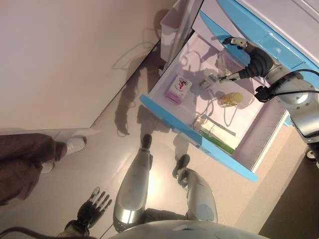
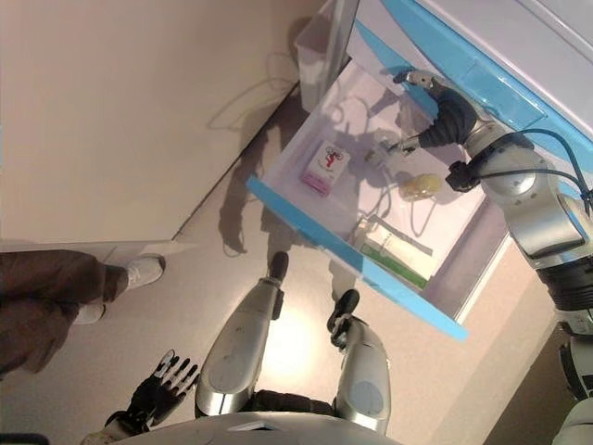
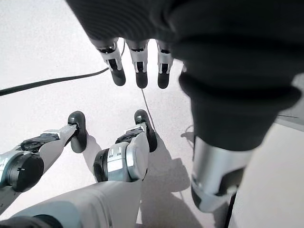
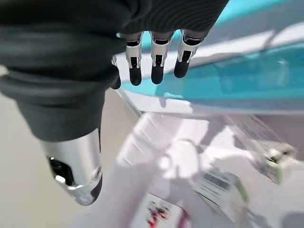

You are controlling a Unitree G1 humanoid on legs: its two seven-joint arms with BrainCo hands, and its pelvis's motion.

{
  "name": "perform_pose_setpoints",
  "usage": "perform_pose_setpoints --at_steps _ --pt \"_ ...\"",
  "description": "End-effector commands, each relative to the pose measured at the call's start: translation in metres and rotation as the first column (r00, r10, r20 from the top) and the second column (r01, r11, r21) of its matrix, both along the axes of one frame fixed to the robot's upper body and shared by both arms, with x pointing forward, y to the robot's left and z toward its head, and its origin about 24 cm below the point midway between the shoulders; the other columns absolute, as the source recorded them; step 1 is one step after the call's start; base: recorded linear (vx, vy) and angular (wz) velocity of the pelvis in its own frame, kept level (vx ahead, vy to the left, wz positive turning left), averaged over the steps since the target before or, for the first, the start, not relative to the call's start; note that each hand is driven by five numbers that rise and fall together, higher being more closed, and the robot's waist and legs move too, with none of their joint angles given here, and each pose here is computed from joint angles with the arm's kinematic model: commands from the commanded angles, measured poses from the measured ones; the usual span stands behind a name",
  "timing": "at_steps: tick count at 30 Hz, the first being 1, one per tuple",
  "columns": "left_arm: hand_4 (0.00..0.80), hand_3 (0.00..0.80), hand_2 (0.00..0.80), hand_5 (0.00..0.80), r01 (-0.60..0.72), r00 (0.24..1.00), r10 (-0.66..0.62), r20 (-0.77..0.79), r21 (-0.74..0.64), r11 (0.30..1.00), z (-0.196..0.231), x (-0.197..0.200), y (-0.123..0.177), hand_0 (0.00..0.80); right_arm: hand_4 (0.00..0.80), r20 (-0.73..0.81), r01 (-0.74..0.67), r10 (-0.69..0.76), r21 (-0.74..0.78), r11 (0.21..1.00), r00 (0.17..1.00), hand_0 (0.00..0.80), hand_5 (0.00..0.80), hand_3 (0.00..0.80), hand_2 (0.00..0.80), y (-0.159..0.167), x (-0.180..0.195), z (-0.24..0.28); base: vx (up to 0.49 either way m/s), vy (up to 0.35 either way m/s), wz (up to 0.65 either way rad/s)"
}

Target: Open the drawer and pick up the medicine

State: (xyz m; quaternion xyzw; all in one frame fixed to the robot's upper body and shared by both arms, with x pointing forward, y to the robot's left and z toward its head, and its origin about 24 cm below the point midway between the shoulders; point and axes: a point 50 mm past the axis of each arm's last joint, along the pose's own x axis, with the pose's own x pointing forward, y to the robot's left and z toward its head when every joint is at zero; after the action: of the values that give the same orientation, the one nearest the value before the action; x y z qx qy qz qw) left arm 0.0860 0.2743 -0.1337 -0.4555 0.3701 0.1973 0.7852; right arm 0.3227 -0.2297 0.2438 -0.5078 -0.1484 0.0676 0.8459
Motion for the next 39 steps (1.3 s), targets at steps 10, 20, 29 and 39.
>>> perform_pose_setpoints --at_steps 10,20,29,39 --pt "0.000 0.000 0.000 0.000 0.097 0.993 -0.098 -0.071 -0.028 0.995 -0.008 -0.018 -0.018 0.000 0.000 -0.016 0.075 -0.078 -0.145 0.987 0.997 0.000 0.000 0.000 0.000 -0.003 0.016 -0.006 0.009 0.025 0.06" --pt "0.000 0.000 0.000 0.000 0.116 0.991 -0.120 -0.059 -0.052 0.992 -0.009 -0.016 -0.028 0.000 0.000 -0.045 0.141 -0.155 -0.223 0.965 0.987 0.000 0.000 0.000 0.000 -0.011 0.023 -0.026 0.001 0.021 0.00" --pt "0.000 0.000 0.000 0.000 0.120 0.990 -0.125 -0.062 -0.070 0.990 -0.009 -0.017 -0.032 0.000 0.000 -0.066 0.215 -0.235 -0.230 0.949 0.970 0.000 0.000 0.000 0.000 -0.024 0.030 -0.039 0.003 0.013 0.01" --pt "0.000 0.000 0.000 0.000 0.137 0.989 -0.142 -0.049 -0.084 0.987 -0.009 -0.015 -0.037 0.000 0.000 -0.057 0.253 -0.273 -0.238 0.938 0.960 0.000 0.000 0.000 0.000 -0.029 0.037 -0.040 0.002 0.009 0.03"
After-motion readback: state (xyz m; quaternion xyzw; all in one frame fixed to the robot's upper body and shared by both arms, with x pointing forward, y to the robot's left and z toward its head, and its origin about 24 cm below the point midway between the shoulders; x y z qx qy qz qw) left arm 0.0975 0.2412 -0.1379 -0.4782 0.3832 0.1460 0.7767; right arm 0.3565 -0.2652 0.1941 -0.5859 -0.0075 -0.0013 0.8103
